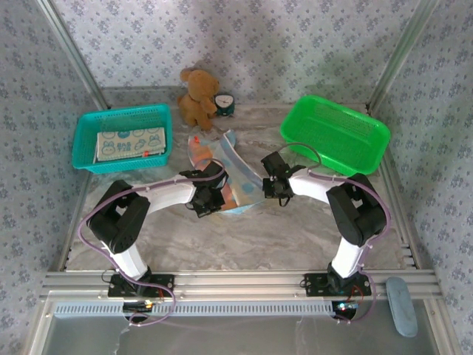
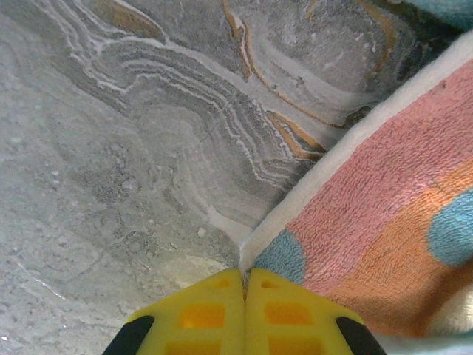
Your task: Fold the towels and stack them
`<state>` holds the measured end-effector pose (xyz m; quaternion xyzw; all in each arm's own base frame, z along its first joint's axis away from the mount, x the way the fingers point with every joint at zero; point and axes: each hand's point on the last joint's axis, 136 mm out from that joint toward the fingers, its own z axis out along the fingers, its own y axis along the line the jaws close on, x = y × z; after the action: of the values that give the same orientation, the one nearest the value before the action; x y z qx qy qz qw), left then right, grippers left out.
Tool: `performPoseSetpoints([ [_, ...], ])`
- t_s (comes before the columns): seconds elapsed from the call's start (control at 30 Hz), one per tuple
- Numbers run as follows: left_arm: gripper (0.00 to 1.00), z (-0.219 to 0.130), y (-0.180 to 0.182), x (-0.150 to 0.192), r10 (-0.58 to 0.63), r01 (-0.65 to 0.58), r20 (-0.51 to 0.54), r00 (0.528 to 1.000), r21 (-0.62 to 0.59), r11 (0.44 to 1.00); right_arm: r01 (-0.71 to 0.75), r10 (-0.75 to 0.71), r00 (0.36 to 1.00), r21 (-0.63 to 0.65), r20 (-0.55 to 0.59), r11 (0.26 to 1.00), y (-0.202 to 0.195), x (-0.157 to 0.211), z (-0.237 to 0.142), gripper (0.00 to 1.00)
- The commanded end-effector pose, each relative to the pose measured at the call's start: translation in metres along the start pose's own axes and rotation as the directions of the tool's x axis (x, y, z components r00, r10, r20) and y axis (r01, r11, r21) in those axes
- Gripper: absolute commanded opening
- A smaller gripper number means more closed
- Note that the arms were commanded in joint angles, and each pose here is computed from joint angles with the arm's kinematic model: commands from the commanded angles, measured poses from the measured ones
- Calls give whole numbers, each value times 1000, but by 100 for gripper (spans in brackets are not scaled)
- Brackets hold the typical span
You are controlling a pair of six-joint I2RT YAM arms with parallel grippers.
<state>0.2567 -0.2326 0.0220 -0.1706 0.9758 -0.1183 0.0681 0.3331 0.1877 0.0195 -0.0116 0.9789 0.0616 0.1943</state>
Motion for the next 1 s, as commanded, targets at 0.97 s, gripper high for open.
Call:
performPoseSetpoints([
  [0.97,0,-323,-64,-115,159,-310,703,693,91,946,97,131,676,-264,725,960,43,-133,-323,0],
])
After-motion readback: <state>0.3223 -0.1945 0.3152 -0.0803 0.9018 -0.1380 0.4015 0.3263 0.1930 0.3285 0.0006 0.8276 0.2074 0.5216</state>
